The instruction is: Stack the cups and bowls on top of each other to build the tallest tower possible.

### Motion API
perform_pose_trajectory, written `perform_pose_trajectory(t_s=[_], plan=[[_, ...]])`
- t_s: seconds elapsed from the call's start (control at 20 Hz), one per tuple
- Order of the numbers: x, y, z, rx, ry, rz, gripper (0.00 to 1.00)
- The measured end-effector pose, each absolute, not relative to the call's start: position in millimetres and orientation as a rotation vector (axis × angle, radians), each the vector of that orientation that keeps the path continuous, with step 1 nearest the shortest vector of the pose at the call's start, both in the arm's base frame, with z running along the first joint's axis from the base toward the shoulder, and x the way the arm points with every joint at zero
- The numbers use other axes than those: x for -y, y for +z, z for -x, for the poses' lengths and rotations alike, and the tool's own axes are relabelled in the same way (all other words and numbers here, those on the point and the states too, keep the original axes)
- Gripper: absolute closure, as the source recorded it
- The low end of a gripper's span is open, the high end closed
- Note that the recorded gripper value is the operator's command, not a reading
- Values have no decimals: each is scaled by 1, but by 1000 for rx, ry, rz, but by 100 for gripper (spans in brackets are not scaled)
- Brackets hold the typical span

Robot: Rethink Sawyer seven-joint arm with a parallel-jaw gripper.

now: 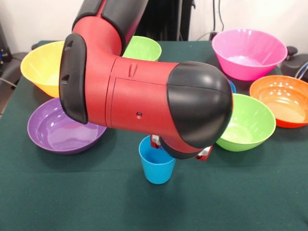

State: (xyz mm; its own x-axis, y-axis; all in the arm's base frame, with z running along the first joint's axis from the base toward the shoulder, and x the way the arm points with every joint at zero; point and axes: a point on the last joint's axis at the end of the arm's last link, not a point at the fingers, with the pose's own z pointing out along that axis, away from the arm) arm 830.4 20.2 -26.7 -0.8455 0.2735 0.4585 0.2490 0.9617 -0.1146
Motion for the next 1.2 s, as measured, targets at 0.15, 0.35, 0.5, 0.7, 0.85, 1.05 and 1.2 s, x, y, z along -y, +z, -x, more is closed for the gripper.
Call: perform_pose_trajectory(t_s=[0.15, 0.35, 0.5, 0.7, 0.85, 1.05, 1.2], plan=[[-24, -26, -831, 2628, 56, 369, 0], [-27, -25, -832, 2630, 44, 367, 0], [-28, -25, -833, 2631, 34, 365, 0], [-31, -22, -835, 2653, 12, 350, 0], [-34, -17, -841, 2704, 0, 318, 0], [-34, -7, -849, 2782, 3, 282, 0], [-30, 4, -857, 2852, 19, 259, 0]])
